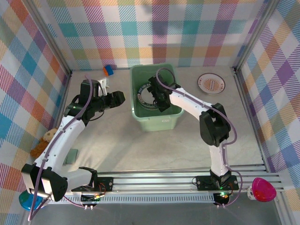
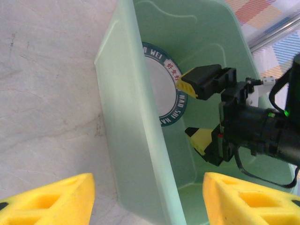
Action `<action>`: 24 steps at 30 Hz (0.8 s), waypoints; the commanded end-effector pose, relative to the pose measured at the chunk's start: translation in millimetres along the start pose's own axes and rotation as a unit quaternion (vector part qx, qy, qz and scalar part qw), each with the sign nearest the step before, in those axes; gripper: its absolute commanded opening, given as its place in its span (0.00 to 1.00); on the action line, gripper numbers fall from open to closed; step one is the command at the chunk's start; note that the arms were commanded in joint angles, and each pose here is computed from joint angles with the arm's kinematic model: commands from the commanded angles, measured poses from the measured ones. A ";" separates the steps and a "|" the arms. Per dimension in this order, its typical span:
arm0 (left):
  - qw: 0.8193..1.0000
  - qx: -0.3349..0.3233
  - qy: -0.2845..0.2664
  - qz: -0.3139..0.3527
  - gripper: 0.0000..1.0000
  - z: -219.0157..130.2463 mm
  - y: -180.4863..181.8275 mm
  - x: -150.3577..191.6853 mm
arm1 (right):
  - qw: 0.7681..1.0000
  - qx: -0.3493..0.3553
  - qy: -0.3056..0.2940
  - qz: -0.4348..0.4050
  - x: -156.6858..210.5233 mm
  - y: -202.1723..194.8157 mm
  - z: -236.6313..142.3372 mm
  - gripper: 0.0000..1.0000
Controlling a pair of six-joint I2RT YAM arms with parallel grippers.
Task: Place the plates into the plastic bin on the countertop
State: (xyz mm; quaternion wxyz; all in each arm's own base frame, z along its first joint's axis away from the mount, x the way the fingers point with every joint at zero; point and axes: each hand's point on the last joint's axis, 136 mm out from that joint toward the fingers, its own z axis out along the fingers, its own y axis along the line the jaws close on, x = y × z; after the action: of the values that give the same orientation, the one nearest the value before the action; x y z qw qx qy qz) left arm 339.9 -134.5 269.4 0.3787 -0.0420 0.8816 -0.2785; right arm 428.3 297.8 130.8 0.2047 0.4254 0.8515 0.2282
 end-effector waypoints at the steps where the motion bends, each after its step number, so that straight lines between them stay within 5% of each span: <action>1: 1.000 0.011 0.000 -0.018 0.62 -7.3 -0.3 4.7 | 0.998 -0.063 0.005 -0.023 1.3 22.8 -25.5 0.99; 7: 0.999 0.019 0.002 -0.036 0.62 -10.7 -2.5 9.8 | 0.983 -0.167 -0.016 -0.069 -4.5 46.1 -63.1 0.99; 14: 0.998 0.034 -0.005 -0.043 0.62 -14.8 -16.1 11.7 | 0.946 -0.254 -0.084 -0.183 -41.5 68.7 -154.0 0.97; 24: 0.998 0.048 -0.015 -0.023 0.62 -20.8 -45.4 24.5 | 0.965 -0.204 -0.120 -0.111 -158.2 -56.8 -214.6 0.75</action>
State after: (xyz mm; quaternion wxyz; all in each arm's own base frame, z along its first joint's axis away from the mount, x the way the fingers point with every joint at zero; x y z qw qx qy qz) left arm 303.9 -168.7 279.6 0.3657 -0.0426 0.8710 -0.3253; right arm 382.0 111.6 335.4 0.4552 0.3073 0.7616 0.3441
